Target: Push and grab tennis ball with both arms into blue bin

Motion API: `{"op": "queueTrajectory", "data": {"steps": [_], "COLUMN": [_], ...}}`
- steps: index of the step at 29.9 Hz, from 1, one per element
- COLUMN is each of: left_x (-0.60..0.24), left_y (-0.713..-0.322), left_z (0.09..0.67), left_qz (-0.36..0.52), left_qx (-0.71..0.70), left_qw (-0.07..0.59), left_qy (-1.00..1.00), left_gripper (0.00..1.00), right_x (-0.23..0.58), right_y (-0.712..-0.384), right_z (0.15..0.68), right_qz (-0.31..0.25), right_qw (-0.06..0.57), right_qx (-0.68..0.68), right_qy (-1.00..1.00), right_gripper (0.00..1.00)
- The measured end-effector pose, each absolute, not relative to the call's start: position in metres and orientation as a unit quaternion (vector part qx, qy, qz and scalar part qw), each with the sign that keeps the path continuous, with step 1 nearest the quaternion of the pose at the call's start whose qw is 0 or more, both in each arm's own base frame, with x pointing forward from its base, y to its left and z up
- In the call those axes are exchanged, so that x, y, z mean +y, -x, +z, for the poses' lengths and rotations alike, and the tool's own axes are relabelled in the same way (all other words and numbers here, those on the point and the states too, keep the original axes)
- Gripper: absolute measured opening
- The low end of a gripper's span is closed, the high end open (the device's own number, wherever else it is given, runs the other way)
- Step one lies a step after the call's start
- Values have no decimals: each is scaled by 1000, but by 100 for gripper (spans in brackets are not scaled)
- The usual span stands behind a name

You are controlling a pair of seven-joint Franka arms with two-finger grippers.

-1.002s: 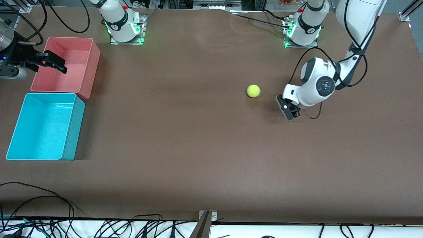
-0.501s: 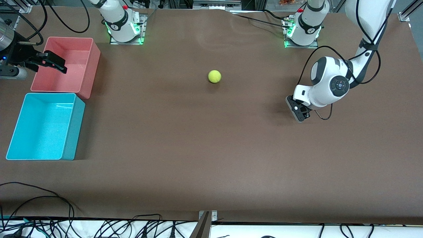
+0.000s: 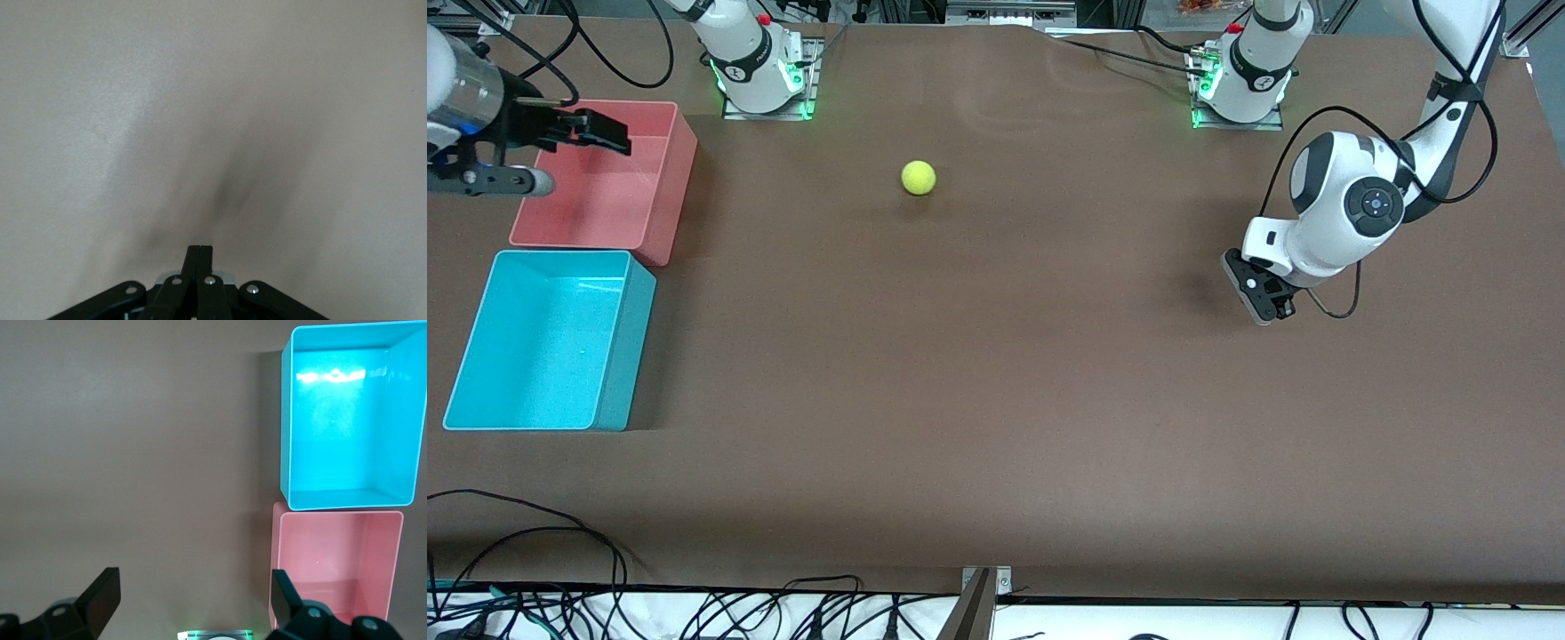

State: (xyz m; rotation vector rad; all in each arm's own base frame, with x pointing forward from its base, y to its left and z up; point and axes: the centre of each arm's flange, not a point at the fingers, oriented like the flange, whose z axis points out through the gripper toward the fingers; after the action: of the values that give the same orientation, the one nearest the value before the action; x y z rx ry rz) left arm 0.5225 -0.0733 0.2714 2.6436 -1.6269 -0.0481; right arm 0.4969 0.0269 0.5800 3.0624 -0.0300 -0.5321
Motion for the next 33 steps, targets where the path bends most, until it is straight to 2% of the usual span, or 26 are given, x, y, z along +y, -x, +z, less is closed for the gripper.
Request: {"op": "queueTrajectory", "data": {"steps": [10,21,33], "left_x": [-69,-60,-48], "left_y": [-525,-527,-529], "left_z": [293,299,314], "left_qz": [1,6,16], "left_qx": [-521,-514,-505], "left_qw": [5,1,-8], "left_qy": [-853,-858,-863], "left_gripper": [1,1,1], "right_x": [33,79,127], "right_y": [-471,-430,-386], "right_z": [522,469,389], "right_qz": [-258,-266,-297], "right_qw": [25,48,84], "right_qx": [-2,46,107], "right_qy": [-966,-962,-945], "right_gripper": [100,100,100]}}
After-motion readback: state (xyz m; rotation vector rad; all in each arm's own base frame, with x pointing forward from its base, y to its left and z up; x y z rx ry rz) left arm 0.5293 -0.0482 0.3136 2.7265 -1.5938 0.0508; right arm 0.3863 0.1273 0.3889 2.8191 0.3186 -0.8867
